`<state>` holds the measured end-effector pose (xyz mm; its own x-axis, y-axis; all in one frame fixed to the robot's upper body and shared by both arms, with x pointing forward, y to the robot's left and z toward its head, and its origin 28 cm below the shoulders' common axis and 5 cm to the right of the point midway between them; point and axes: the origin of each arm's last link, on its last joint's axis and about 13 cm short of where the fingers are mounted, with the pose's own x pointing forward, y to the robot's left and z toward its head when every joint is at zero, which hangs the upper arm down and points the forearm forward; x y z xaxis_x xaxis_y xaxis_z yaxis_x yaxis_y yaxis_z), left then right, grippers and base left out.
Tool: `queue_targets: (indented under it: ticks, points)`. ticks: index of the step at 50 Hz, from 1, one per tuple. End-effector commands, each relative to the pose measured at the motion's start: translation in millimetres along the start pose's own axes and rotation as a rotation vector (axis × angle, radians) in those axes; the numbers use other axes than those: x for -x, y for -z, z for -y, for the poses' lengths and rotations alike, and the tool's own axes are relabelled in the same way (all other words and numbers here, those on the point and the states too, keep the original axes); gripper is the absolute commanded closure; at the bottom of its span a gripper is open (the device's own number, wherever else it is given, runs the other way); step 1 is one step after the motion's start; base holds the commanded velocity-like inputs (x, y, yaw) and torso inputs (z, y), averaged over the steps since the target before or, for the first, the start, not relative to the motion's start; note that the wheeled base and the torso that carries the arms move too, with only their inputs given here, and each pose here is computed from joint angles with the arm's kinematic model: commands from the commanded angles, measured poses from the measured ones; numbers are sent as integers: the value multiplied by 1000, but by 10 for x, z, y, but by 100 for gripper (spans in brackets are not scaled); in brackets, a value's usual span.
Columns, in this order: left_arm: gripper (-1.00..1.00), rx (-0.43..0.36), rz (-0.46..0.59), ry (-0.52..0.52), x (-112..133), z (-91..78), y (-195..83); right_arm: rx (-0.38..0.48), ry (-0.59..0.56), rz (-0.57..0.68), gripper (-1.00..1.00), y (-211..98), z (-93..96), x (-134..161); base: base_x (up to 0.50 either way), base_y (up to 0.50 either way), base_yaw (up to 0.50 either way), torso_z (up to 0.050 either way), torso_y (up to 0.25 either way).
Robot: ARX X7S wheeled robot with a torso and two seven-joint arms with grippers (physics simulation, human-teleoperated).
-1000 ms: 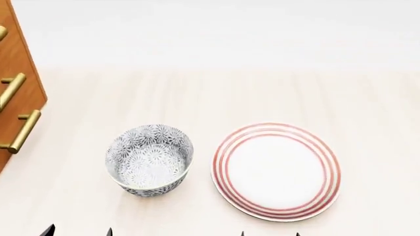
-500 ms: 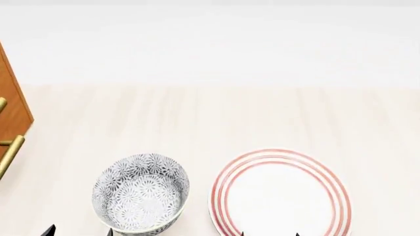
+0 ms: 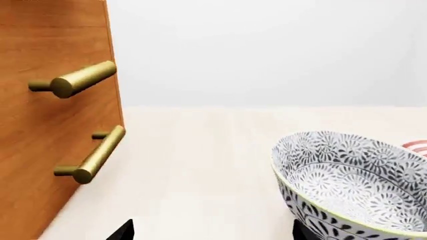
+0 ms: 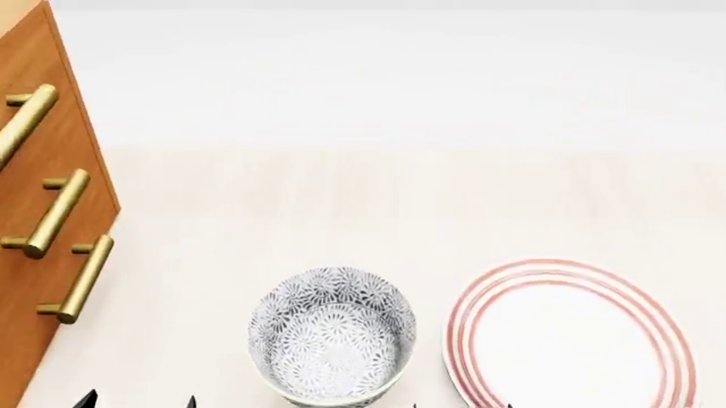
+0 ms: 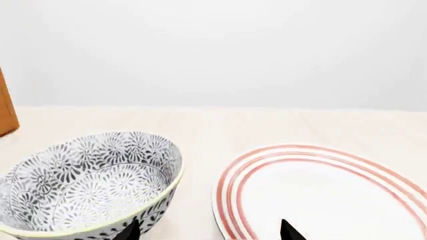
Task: Open the top drawer of the cabinet.
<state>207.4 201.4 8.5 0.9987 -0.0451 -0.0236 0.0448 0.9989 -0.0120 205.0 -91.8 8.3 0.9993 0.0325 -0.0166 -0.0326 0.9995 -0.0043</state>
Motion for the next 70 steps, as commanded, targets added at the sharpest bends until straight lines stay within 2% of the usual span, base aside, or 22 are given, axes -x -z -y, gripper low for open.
queue_targets:
  ticks: [1, 11, 24, 28, 38, 40, 41, 42, 45, 46, 49, 50, 53, 54, 57, 59, 62, 63, 64, 70]
  points:
    - [-100, 0, 0, -1, -2, -4, -1, 3, -4, -2, -100, 7, -8, 6, 0, 500, 0, 0, 0]
    - [-100, -2, -2, -2, -5, -4, 3, 9, -6, -3, -100, 20, -10, -1, 0, 500, 0, 0, 0]
    - [-100, -6, -4, -18, -16, -12, -4, 6, -14, -17, -100, 46, -15, 2, 0, 4, 0, 0, 0]
    - [-100, -78, -22, -59, -81, -50, -51, 9, -15, -22, -100, 56, -13, 5, 0, 0, 0, 0, 0]
    - [-100, -387, -47, -128, -278, -118, -262, 30, -23, -33, -100, 79, -21, 17, 0, 0, 0, 0, 0]
    - [-100, -476, -55, -156, -307, -131, -315, 31, -25, -33, -100, 83, -21, 18, 0, 0, 0, 0, 0]
    - [-100, -557, -35, -169, -335, -140, -367, 31, -27, -35, -100, 87, -21, 19, 0, 0, 0, 0, 0]
    - [-100, -604, -34, -184, -351, -142, -399, 32, -26, -37, -100, 93, -21, 18, 0, 0, 0, 0, 0]
    - [-100, -673, -26, -179, -381, -136, -456, 34, -28, -38, -100, 105, -23, 15, 0, 0, 0, 0, 0]
    - [-100, -778, -18, -184, -404, -126, -478, 33, -30, -39, -100, 112, -24, 14, 0, 0, 0, 0, 0]
    - [-100, -846, 6, -179, -436, -101, -528, 31, -33, -42, -100, 110, -27, 19, 0, 0, 0, 0, 0]
    - [-100, -912, 13, -173, -453, -86, -552, 31, -35, -43, -100, 120, -27, 19, 0, 0, 0, 0, 0]
    - [-100, -1009, 29, -161, -465, -66, -579, 28, -36, -45, -100, 127, -26, 15, 0, 0, 0, 0, 0]
    - [-100, -1095, 46, -156, -475, -53, -583, 27, -36, -46, -100, 126, -25, 16, 0, 0, 0, 0, 0]
    - [-100, -1186, 54, -137, -482, -31, -579, 27, -37, -47, -100, 128, -27, 19, 0, 0, 0, 0, 0]
    - [-100, -1204, 51, -127, -477, -26, -581, 27, -38, -47, -100, 133, -28, 19, 0, 0, 0, 0, 0]
    - [-100, -1279, 60, -130, -489, -12, -582, 28, -38, -47, -100, 137, -30, 22, 0, 0, 0, 0, 0]
    - [-100, -1362, 80, -155, -497, -20, -577, 27, -39, -50, -100, 141, -31, 21, 0, 0, 0, 0, 0]
    - [-100, -1356, 71, -140, -495, -19, -571, 27, -40, -49, -100, 137, -31, 24, 0, 0, 0, 0, 0]
    - [-100, -1488, 93, -159, -513, -31, -594, 28, -42, -53, -100, 141, -36, 25, 0, 0, 0, 0, 0]
